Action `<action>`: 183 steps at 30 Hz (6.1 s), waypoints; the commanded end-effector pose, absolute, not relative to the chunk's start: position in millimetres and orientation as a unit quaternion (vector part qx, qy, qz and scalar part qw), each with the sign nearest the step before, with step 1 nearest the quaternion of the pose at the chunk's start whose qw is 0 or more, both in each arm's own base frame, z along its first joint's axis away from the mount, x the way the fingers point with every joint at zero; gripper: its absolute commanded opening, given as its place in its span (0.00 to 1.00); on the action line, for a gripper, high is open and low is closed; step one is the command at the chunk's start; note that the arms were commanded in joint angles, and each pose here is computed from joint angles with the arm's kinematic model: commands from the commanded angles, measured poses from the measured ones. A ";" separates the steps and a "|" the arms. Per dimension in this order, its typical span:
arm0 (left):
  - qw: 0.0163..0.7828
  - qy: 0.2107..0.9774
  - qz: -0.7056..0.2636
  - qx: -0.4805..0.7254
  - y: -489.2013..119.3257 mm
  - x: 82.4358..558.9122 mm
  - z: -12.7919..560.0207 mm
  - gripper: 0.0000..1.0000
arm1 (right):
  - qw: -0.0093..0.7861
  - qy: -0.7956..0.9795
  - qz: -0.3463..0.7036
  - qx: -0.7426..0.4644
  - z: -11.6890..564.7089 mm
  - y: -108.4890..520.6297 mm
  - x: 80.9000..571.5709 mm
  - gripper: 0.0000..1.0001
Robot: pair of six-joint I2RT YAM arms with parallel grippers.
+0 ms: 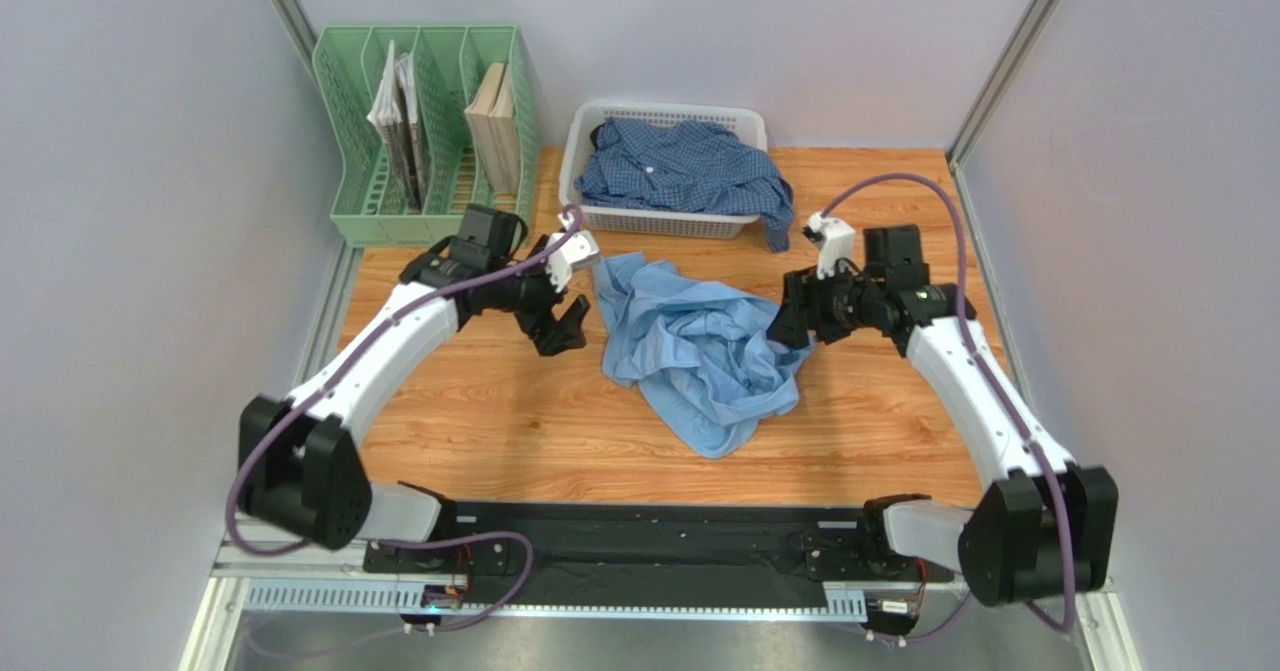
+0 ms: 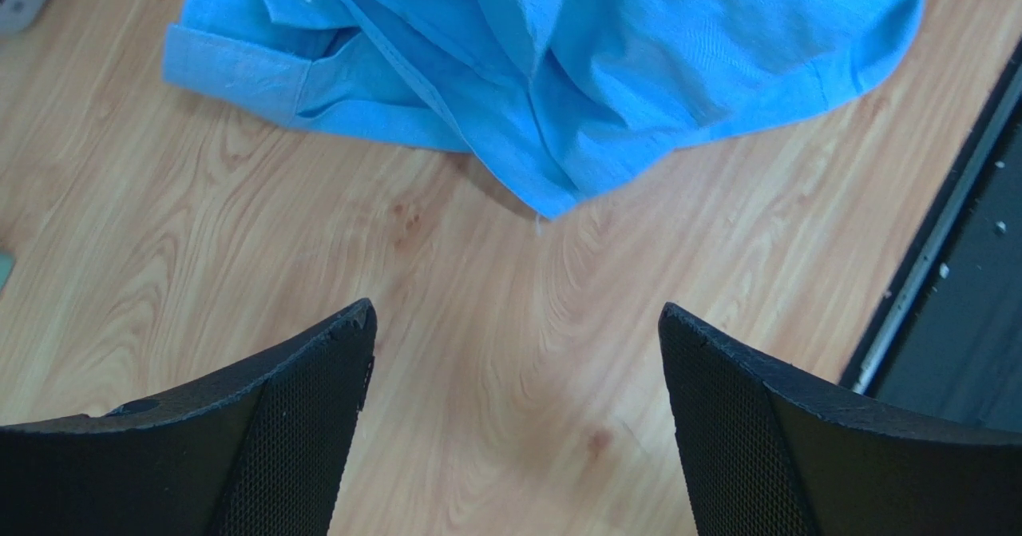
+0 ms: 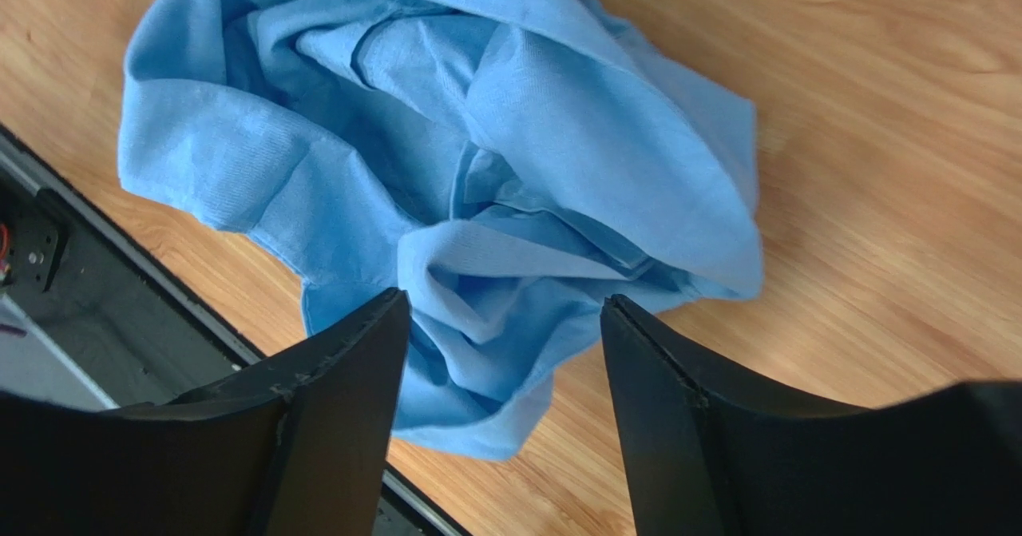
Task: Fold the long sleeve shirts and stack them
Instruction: Move the shirt to the center of the board, then flatten the shirt out
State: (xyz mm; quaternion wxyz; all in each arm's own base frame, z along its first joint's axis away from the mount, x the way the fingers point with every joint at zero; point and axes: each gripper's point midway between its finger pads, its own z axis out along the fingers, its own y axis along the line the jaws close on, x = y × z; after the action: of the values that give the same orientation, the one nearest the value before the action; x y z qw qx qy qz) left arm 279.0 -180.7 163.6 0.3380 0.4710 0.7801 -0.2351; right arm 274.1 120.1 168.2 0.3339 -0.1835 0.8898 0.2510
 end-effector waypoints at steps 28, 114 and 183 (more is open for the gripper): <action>0.316 0.714 -0.156 0.606 -241.0 393.0 81.7 0.93 | 0.388 0.878 0.241 -0.144 239.0 105.6 327.8 0.00; 0.358 0.754 -0.396 0.383 -299.4 363.4 225.4 0.89 | 0.318 0.812 0.404 -0.278 299.5 162.2 243.1 0.00; 0.537 0.649 -0.385 0.376 -263.7 239.0 463.8 0.00 | 0.477 0.810 0.311 -0.140 352.1 82.3 291.1 0.83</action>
State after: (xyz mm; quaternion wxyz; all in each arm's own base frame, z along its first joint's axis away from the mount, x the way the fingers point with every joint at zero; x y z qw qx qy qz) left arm 236.3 -260.2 367.1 0.4260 0.4253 0.7099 -0.3656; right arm 322.1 80.4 312.7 0.4108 -0.0865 0.8408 0.3418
